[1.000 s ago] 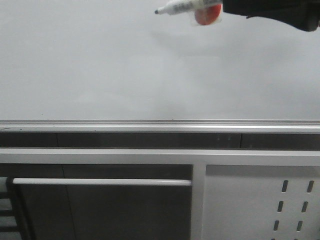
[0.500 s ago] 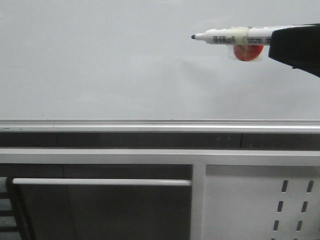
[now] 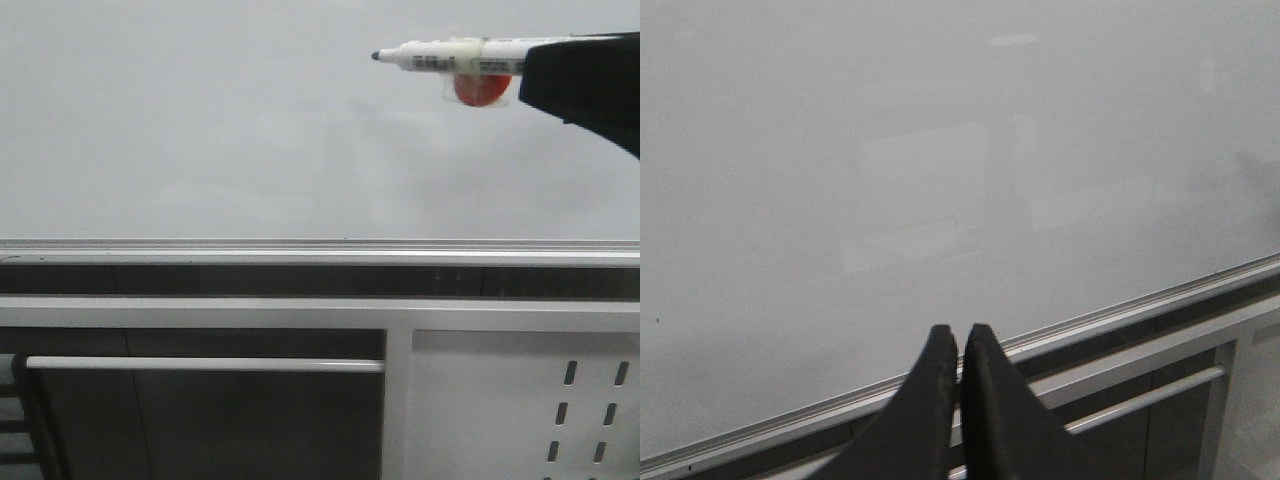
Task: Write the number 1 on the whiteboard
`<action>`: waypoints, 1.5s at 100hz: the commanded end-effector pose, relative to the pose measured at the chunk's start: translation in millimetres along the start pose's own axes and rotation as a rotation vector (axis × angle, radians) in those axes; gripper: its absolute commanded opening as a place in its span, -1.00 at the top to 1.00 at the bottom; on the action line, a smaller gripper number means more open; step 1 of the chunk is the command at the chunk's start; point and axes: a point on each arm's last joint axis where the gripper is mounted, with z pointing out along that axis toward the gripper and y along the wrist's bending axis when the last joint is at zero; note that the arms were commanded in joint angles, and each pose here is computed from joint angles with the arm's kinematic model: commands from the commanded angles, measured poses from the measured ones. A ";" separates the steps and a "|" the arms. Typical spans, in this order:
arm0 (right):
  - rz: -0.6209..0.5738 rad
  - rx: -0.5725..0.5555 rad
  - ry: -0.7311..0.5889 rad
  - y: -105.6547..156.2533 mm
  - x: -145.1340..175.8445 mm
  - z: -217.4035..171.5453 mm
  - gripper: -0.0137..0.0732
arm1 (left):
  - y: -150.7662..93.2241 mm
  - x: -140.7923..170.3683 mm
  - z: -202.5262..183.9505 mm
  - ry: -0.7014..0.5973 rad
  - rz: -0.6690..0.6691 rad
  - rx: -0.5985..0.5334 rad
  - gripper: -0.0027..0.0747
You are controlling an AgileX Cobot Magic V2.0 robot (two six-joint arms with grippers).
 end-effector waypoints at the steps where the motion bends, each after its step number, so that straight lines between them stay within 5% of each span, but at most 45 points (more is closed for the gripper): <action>1: -0.013 0.013 -0.139 -1.7 -14.9 9.7 0.80 | 1.5 -11.0 -4.2 -0.073 -0.006 0.018 0.98; 150: -0.050 0.070 -0.258 -6.1 -21.8 27.3 0.80 | 2.0 -10.7 -4.2 -0.070 -0.006 0.014 0.98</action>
